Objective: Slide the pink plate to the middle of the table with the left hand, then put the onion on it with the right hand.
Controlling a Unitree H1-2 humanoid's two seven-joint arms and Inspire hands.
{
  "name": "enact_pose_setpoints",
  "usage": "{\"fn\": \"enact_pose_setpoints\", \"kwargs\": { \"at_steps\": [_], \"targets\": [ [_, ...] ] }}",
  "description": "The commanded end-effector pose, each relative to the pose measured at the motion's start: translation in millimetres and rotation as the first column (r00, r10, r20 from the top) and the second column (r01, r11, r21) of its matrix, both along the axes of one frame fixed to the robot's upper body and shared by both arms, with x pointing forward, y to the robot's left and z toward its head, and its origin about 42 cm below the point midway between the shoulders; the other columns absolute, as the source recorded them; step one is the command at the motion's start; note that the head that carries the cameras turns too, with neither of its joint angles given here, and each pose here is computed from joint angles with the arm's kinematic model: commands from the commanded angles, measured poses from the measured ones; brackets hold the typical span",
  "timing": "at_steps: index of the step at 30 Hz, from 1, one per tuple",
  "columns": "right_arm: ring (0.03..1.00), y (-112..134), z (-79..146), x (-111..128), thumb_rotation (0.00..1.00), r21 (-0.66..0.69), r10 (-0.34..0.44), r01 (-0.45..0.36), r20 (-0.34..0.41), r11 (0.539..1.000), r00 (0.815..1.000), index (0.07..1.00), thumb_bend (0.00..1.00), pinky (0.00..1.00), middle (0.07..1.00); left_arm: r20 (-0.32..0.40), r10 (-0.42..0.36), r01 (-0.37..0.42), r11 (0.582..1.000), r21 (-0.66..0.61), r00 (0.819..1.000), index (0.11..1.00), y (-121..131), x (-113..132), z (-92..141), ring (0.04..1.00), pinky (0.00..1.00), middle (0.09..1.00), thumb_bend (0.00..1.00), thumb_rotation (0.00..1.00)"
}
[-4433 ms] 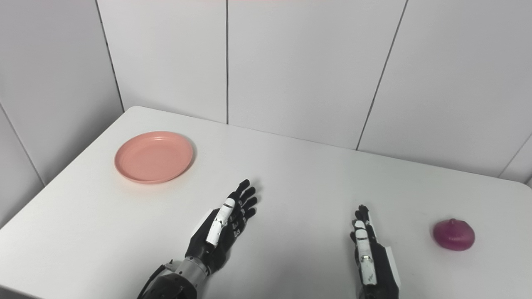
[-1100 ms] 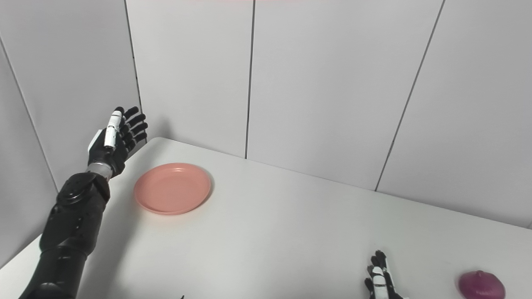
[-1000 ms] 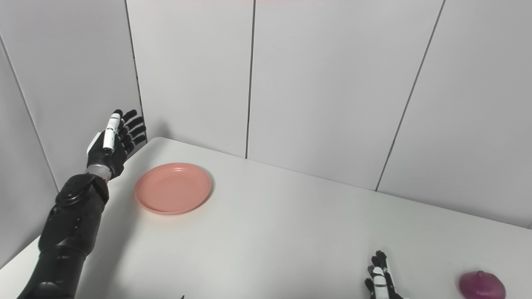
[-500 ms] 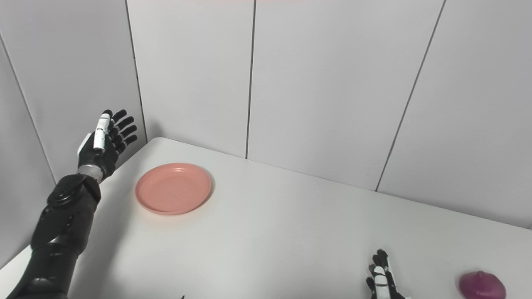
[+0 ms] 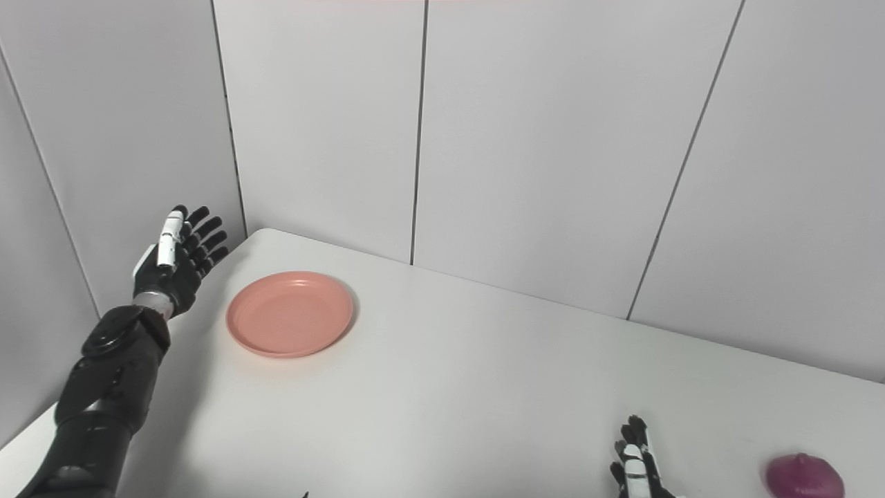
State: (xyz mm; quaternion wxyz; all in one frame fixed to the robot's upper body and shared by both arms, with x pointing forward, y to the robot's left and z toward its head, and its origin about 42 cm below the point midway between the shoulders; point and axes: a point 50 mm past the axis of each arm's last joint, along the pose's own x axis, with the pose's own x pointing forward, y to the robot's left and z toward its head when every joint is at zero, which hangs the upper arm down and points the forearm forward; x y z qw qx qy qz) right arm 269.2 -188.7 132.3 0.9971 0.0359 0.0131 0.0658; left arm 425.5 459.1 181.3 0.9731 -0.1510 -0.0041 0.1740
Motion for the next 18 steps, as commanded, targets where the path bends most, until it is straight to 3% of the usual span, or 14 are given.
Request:
{"fn": "enact_pose_setpoints", "kwargs": {
  "at_steps": [1,9,18],
  "targets": [
    [1.0,2,18,4,1.0,0.008,0.014,-0.015,0.082,1.0,0.997,1.0,0.03,1.0,1.0,0.087,-0.015,0.014,1.0,0.011,0.996,0.91,4,11,29,0.925,0.93,0.923,0.31,1.0],
    [1.0,2,18,4,1.0,0.009,0.005,-0.006,0.08,1.0,0.997,1.0,0.03,1.0,1.0,0.067,-0.007,0.01,0.999,-0.048,0.998,0.902,1,13,14,0.914,0.92,0.915,0.31,1.0],
    [1.0,2,19,4,1.0,0.008,0.004,-0.005,0.075,1.0,0.997,1.0,0.03,1.0,1.0,0.031,-0.06,0.062,0.993,-0.097,0.998,0.911,0,12,-5,0.926,0.95,0.93,0.33,1.0]
  ]
}}
